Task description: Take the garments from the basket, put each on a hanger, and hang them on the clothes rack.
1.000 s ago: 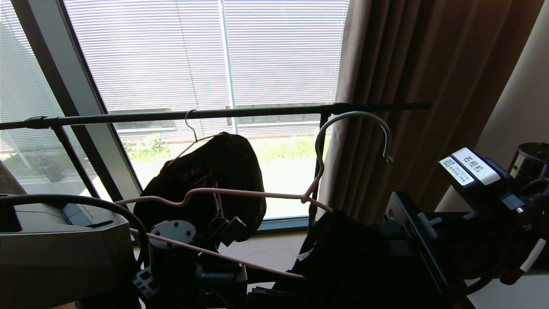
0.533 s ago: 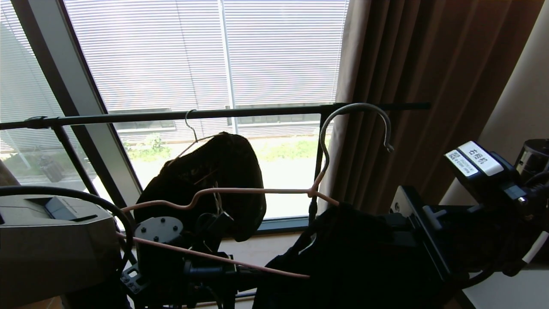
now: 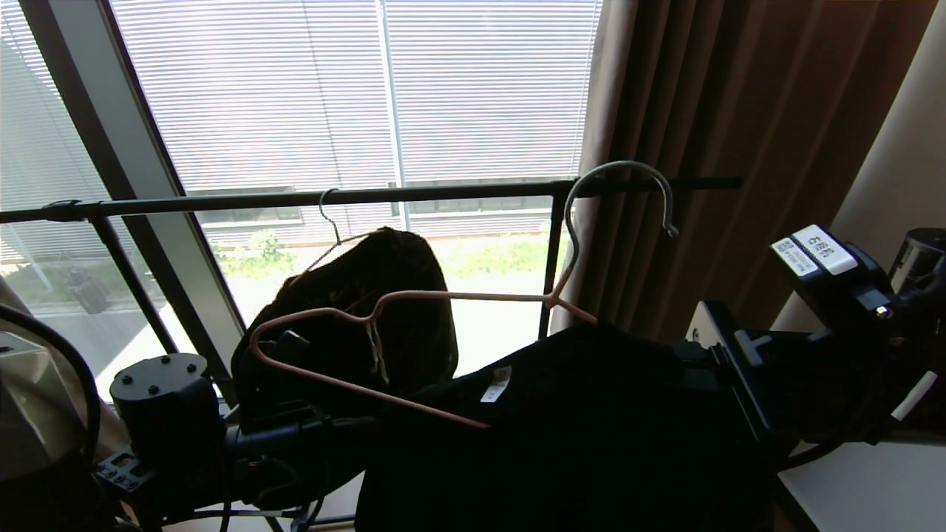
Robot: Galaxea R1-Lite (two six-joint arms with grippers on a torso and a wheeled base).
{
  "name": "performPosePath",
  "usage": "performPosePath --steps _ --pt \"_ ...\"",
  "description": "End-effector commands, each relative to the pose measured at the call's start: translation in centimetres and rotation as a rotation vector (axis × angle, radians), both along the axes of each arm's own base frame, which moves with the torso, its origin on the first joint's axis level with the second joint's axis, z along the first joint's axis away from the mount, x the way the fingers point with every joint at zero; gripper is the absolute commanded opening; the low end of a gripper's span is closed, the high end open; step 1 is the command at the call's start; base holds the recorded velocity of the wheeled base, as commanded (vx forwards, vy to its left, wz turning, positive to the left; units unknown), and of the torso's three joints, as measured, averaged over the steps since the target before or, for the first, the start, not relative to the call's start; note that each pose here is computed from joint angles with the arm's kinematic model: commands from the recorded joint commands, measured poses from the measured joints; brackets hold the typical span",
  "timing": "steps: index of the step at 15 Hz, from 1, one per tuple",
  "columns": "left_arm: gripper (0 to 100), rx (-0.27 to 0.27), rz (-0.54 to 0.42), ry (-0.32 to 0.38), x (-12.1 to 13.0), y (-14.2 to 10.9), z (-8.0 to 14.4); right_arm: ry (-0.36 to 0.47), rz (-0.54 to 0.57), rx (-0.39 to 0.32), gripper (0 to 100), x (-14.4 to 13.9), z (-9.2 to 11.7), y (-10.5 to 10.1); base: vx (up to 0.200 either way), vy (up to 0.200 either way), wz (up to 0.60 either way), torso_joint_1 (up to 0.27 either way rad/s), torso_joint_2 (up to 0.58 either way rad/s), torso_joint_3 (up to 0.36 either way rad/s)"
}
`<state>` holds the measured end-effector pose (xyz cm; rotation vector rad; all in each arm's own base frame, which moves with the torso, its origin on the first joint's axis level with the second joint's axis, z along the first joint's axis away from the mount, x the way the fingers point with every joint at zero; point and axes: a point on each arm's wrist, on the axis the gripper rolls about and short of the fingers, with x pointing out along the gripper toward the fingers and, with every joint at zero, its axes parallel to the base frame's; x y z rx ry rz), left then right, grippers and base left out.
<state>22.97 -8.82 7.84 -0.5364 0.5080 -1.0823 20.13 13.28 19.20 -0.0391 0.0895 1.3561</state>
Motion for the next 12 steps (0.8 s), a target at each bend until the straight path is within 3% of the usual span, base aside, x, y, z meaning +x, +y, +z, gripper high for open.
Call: performPosePath --steps 1,6,12 --pt "0 -0.014 0.053 -0.051 -0.3 1.4 1.4 0.005 -0.023 -0.018 0 0.9 -0.7 -0.2 0.000 0.000 0.00 0.000 0.00 0.000" --pt "0 -0.020 0.127 -0.081 -0.4 3.2 2.3 -0.043 -0.059 -0.080 0 2.6 -2.5 -0.9 0.000 0.000 0.00 0.000 0.00 0.000" --pt "0 -0.024 0.174 -0.112 -0.5 4.4 3.0 -0.116 -0.135 -0.121 0 4.2 -3.1 -2.8 0.000 0.000 0.00 0.000 0.00 0.000"
